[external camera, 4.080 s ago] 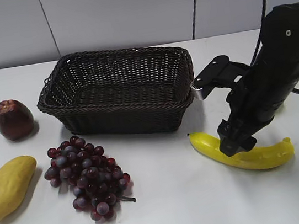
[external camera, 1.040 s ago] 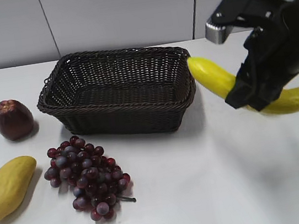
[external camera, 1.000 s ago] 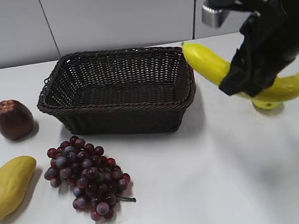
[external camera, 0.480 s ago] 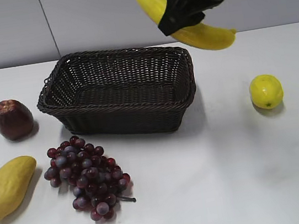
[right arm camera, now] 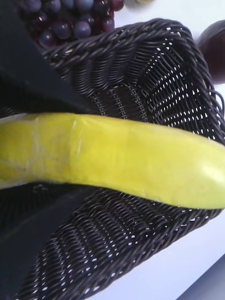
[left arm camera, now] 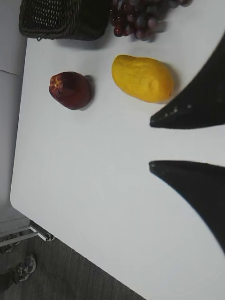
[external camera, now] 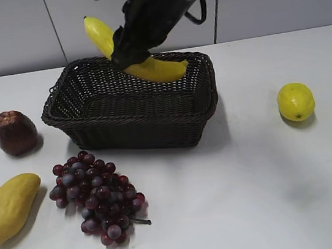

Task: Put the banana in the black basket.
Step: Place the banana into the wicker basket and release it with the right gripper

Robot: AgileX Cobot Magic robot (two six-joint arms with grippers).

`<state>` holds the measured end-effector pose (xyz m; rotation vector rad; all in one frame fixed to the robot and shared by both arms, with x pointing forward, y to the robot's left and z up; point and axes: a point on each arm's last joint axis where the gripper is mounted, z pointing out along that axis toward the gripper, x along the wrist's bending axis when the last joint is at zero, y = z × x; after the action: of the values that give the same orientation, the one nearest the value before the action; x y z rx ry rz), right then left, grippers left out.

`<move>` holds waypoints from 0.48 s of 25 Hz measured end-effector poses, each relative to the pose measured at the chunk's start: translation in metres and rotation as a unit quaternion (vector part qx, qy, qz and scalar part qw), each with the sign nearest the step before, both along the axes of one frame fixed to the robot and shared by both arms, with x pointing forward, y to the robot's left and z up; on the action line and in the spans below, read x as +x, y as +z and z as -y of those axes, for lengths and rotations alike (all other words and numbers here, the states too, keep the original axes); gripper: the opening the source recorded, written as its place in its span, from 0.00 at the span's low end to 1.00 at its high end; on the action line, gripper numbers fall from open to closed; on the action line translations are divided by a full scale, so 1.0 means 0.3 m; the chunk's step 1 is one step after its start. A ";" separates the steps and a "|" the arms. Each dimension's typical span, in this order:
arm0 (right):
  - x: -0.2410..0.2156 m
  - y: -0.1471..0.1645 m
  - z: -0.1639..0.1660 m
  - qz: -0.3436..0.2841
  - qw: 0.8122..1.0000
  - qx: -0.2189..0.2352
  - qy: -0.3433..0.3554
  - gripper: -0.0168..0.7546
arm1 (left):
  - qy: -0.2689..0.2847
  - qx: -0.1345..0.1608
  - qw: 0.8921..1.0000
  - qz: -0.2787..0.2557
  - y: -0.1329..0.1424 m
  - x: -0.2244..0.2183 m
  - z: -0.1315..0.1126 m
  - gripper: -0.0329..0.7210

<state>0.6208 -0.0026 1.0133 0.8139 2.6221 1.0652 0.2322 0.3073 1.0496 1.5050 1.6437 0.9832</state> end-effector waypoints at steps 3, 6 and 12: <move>0.015 -0.073 -0.020 -0.007 1.000 -0.008 -0.001 0.47 | 0.000 0.000 1.000 0.000 0.000 0.000 0.000 0.35; 0.027 -0.128 -0.026 -0.016 1.000 -0.015 -0.004 0.47 | 0.000 0.000 1.000 0.000 0.000 0.000 0.000 0.35; 0.035 -0.154 -0.029 -0.015 1.000 -0.016 -0.009 0.71 | 0.000 0.000 1.000 0.000 0.000 0.000 0.000 0.35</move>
<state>0.6315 0.0062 0.9670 0.8508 2.6448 1.0131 0.2322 0.3073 1.0496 1.5050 1.6437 0.9832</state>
